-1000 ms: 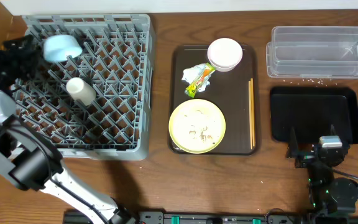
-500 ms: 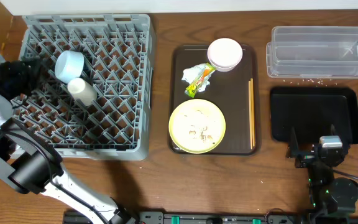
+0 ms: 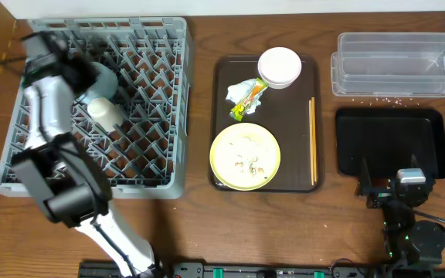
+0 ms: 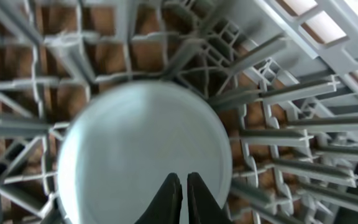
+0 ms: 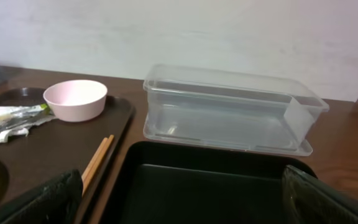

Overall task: Sort waste into correct bins and load items into the dishwasher
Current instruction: 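Lower the blue bowl into the rack's back row and release it, then reach the left gripper to the pink bowl rim and grasp it, then lift the pink bowl with the left gripper over the rack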

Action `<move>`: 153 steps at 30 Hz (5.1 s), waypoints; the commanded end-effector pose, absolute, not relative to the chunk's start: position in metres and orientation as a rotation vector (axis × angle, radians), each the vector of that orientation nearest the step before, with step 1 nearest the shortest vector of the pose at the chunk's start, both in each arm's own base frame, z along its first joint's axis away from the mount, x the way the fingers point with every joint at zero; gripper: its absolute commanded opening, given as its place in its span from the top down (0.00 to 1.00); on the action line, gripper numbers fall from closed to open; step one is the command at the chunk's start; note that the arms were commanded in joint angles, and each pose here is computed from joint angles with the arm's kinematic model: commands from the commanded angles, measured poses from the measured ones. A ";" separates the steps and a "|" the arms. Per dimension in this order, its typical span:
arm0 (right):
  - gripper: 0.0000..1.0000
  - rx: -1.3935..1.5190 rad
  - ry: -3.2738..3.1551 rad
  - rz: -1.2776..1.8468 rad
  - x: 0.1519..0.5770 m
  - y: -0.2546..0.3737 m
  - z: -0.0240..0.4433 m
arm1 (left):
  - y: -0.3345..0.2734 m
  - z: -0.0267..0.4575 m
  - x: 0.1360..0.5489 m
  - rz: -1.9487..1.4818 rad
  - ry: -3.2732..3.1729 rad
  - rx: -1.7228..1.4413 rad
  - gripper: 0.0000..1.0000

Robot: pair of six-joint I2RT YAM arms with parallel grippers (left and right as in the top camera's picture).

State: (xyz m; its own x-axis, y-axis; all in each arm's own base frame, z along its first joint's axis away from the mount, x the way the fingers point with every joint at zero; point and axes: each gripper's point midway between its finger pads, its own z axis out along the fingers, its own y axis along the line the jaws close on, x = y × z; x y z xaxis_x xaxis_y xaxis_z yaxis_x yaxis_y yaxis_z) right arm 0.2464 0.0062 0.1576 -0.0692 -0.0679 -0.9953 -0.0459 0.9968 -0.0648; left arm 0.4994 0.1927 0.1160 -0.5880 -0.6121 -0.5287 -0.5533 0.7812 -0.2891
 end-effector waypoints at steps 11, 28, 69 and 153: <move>0.01 -0.074 1.642 -0.011 0.246 0.005 0.157 | 0.179 0.146 0.499 0.153 2.339 -0.763 0.92; 0.01 -0.075 1.642 -0.011 0.246 0.005 0.157 | -0.156 0.218 0.491 -0.719 2.315 0.294 0.22; 0.01 -0.074 1.642 -0.011 0.246 0.005 0.157 | -0.306 0.044 0.450 -0.367 2.486 0.840 0.41; 0.01 -0.074 1.642 -0.011 0.246 0.005 0.157 | -0.315 0.171 0.457 -1.045 2.366 0.451 0.92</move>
